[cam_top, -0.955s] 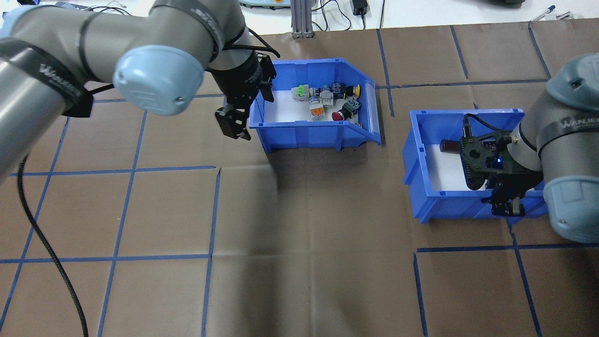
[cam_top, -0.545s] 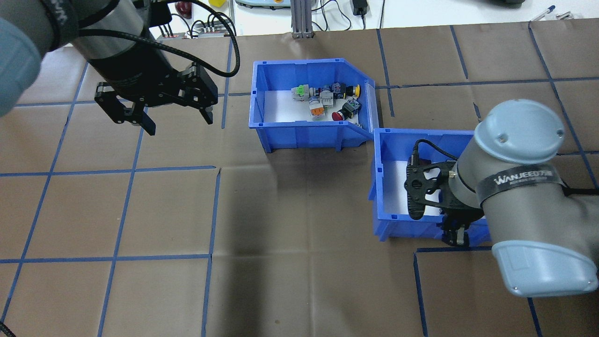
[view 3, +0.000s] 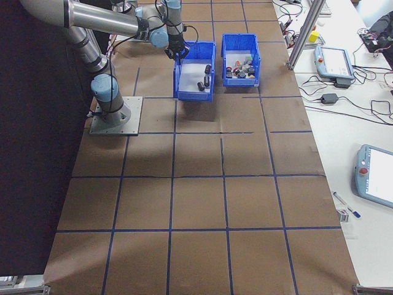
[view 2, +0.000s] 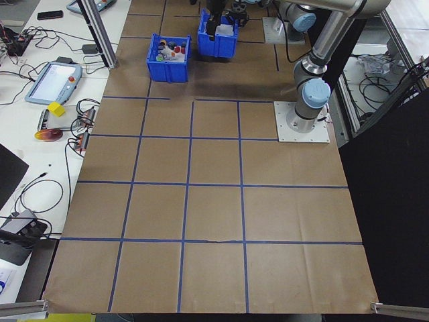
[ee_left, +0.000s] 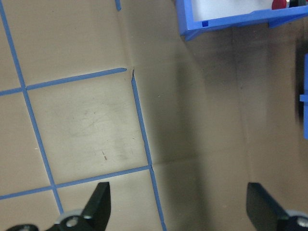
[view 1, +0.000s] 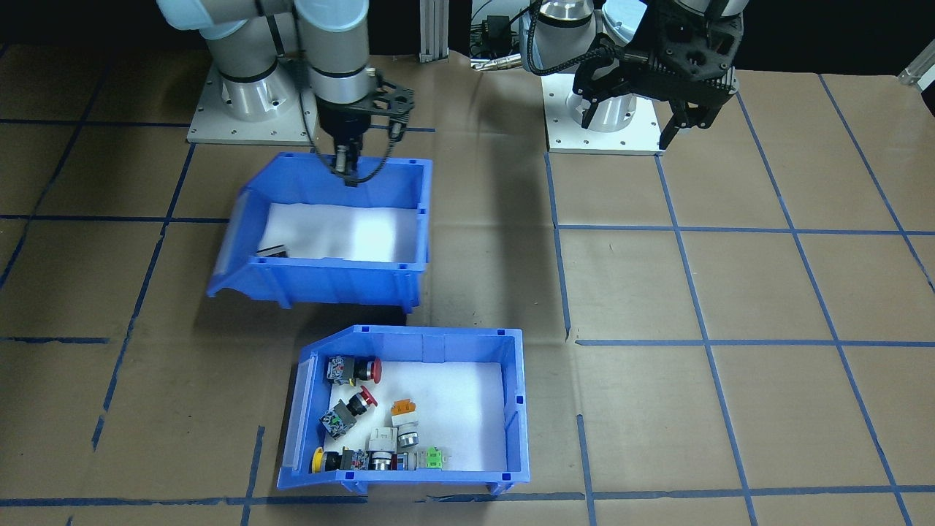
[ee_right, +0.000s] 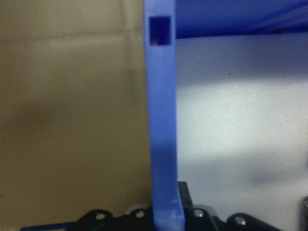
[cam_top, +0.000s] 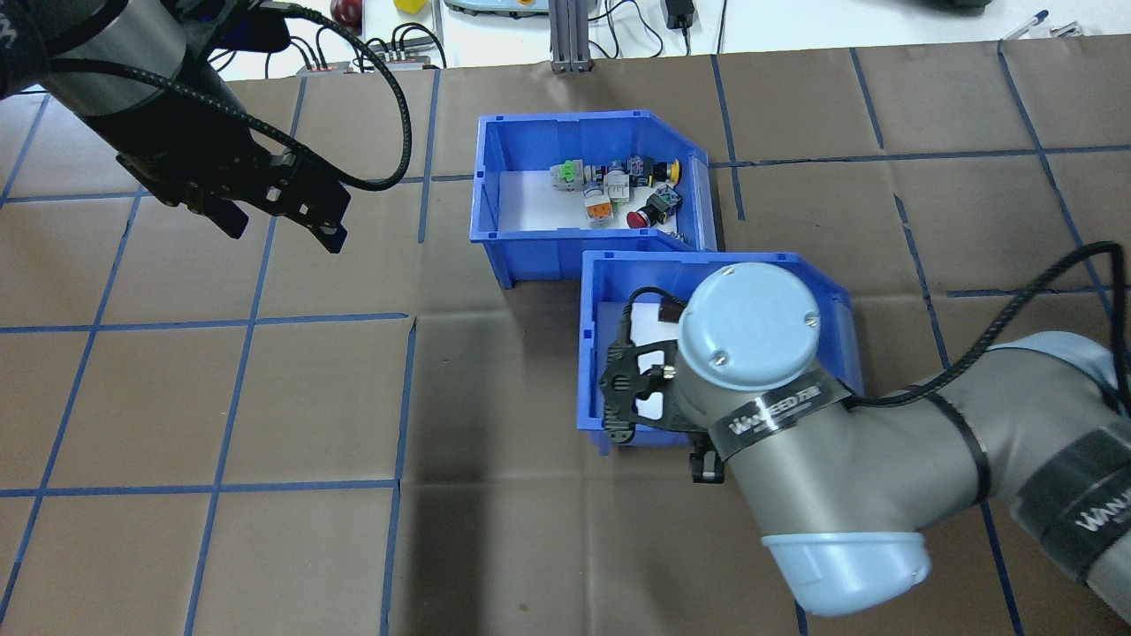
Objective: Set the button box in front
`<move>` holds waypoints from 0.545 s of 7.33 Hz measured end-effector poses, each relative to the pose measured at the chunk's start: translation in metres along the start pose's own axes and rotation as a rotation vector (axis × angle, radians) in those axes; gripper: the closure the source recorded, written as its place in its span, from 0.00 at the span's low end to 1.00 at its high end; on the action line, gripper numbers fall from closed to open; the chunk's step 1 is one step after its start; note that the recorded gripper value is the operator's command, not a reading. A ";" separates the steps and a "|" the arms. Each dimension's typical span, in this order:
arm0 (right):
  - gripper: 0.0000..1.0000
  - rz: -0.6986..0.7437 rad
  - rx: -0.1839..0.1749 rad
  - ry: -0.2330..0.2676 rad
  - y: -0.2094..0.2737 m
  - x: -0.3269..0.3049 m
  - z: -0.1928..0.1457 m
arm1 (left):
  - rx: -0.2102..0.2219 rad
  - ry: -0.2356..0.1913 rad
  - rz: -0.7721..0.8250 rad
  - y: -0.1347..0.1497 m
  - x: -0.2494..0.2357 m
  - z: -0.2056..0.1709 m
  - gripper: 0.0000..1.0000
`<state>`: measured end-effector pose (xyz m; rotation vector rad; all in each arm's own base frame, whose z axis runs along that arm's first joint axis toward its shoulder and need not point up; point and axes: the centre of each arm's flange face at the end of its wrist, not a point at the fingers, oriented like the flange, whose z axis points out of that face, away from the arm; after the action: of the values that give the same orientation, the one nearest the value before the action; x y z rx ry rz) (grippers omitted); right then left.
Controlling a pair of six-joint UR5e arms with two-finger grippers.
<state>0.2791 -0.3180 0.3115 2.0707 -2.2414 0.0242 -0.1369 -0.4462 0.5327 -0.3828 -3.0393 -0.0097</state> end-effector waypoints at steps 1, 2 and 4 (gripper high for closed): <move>0.87 -0.015 -0.001 -0.005 -0.029 -0.011 0.006 | -0.011 0.003 -0.001 0.004 0.000 0.008 0.01; 0.88 -0.036 -0.010 -0.019 -0.048 -0.020 0.015 | -0.012 0.002 -0.011 0.006 -0.001 0.014 0.01; 0.87 -0.065 -0.025 -0.039 -0.061 -0.026 0.026 | 0.014 -0.063 -0.035 0.004 -0.008 0.016 0.01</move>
<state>0.3404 -0.2988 0.2804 2.1475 -2.1831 -0.0486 -0.1296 -0.4437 0.5162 -0.3343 -3.1057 0.0226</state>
